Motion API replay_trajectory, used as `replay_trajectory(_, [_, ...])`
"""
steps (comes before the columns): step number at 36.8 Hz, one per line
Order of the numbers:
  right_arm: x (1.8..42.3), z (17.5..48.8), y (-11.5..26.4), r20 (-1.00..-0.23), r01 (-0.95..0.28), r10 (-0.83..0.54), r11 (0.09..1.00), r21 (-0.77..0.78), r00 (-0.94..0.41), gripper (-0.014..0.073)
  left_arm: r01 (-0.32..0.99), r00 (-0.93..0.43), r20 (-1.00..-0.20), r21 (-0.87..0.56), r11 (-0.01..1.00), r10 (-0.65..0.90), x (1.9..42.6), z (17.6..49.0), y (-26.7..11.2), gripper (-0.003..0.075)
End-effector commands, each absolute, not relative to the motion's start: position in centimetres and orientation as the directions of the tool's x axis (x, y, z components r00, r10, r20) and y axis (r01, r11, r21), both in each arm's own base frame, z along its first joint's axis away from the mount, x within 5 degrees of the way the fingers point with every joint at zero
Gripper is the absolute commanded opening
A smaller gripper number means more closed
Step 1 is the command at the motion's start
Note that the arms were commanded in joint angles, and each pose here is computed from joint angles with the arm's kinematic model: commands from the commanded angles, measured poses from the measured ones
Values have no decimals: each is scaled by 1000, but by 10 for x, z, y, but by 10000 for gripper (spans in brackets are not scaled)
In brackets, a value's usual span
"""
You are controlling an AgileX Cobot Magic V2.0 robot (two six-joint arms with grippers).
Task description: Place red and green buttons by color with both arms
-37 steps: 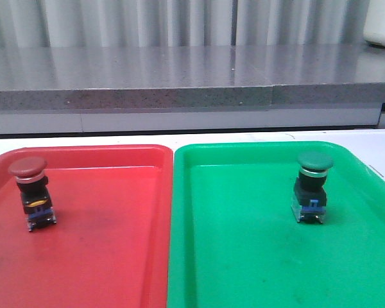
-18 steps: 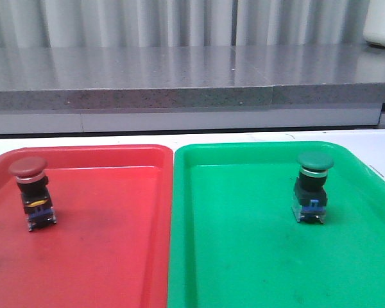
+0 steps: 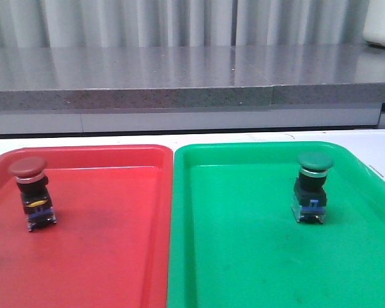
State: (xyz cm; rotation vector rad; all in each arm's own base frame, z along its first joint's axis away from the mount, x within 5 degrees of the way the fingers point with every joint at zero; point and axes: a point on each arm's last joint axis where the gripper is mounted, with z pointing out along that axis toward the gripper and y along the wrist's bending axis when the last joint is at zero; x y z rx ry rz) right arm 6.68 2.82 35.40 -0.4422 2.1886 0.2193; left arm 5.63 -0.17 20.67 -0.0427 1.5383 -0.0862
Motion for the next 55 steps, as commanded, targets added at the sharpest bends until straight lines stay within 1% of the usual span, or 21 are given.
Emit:
replay_trajectory(1, [70,365,28,-840,-384,-217,923,-11,-498,-70,27,108,-989,-98,995,-100,55,208,-1,-20])
replay_trajectory(8, [69,364,28,-841,-383,-216,923,-11,-496,-70,27,108,-989,-98,995,-100,55,208,-1,-20])
replay_trajectory(10, [68,363,26,-847,-379,-226,925,-32,-481,-70,27,108,-989,-98,995,-100,55,208,-1,-20])
replay_trajectory(13, [65,357,22,-877,-343,-205,938,-50,-435,-70,27,108,-989,-98,995,-100,55,208,-1,-20])
replay_trajectory(16, [64,348,18,-928,-299,-157,953,-52,-339,-70,27,108,-989,-98,995,-100,55,208,-1,-20])
replay_trajectory(18, [64,336,16,-951,-265,-130,963,-53,-282,-70,27,108,-989,-98,995,-100,55,208,-1,-20])
replay_trajectory(22, [61,300,10,-992,-176,-74,983,-55,-106,-70,27,108,-989,-98,995,-100,55,208,-1,-20])
replay_trajectory(26, [56,264,7,-998,-120,-50,991,-54,38,-70,27,108,-989,-98,995,-100,55,208,-1,-20])
replay_trajectory(30, [53,239,5,-992,-92,-40,994,-51,123,-70,27,108,-989,-98,995,-100,55,208,-1,-20])
replay_trajectory(36, [54,211,4,-989,-67,-38,997,-48,144,-70,27,108,-989,-98,995,-100,55,208,-1,-20])
replay_trajectory(43, [54,211,4,-991,-66,-34,997,-43,129,-70,27,108,-989,-98,995,-100,55,208,-1,-20])
replay_trajectory(48, [54,211,4,-992,-72,22,997,13,123,-70,27,108,-989,-98,995,-100,55,208,-1,-20])
replay_trajectory(55, [54,211,3,-992,-59,21,998,13,124,-70,27,108,-989,-98,995,-100,55,208,-1,-20])
